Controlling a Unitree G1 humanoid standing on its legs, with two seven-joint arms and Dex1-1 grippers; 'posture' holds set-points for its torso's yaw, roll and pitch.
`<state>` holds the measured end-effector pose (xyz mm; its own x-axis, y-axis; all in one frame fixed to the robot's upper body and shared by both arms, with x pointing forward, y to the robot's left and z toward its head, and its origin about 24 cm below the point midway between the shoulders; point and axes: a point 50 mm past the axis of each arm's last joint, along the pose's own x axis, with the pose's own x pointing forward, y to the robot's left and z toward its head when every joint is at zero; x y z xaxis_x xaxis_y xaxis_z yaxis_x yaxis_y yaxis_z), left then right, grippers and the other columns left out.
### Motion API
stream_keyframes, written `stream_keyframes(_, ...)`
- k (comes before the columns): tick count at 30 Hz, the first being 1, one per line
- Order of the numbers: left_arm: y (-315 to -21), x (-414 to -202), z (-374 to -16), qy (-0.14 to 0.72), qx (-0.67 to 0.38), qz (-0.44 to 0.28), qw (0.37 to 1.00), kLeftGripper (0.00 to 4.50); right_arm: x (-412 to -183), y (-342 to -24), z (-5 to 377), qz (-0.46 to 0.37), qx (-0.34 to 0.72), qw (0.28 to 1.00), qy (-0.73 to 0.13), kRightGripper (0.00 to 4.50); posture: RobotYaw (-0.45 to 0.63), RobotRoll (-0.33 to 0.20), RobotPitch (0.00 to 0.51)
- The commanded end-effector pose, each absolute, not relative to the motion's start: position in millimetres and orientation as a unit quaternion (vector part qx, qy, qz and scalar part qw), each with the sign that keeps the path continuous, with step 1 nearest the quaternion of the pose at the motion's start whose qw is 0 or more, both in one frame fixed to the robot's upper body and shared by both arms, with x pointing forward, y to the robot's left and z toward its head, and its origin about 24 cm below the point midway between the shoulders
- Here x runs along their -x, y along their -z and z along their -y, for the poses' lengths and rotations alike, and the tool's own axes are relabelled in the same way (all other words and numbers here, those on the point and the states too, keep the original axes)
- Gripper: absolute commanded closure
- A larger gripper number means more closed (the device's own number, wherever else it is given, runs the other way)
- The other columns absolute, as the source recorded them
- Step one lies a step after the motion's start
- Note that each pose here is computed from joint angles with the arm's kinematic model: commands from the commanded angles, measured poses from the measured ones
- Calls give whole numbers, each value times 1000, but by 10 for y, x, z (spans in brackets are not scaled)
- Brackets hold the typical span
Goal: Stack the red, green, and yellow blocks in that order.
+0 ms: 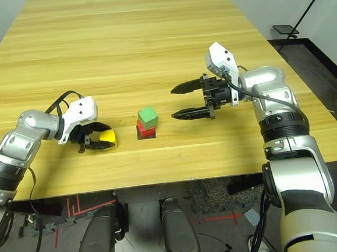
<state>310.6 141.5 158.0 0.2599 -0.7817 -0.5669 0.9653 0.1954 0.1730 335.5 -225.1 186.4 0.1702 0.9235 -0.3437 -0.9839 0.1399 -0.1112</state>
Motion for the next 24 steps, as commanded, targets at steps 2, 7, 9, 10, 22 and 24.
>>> stream_keyframes(2, -1993, -3047, -1304, 561, -245, -171, 772, 2585, -3335, -1848, 2293, -96, 156, 753, -631, 0, 227, 7, 115)
stream_keyframes(7, -2337, -3041, -1131, 547, -240, -159, 786, 2585, -3327, -1808, 2306, -100, 153, 753, -631, 0, 233, 28, 114)
stream_keyframes(9, -2417, -3069, -1044, 545, -235, -150, 791, 2585, -3325, -1790, 2310, -101, 152, 754, -631, 0, 231, 31, 112)
stream_keyframes(10, -2439, -3087, -1007, 544, -231, -148, 793, 2585, -3325, -1783, 2311, -102, 152, 754, -631, 0, 229, 34, 111)
stream_keyframes(22, -2344, -3287, -586, 549, -211, -149, 795, 2585, -3279, -1756, 2332, -99, 149, 757, -629, 0, 179, 54, 107)
stream_keyframes(24, -2248, -3263, -516, 554, -205, -159, 791, 2585, -3265, -1754, 2349, -99, 148, 760, -625, 0, 172, 56, 107)
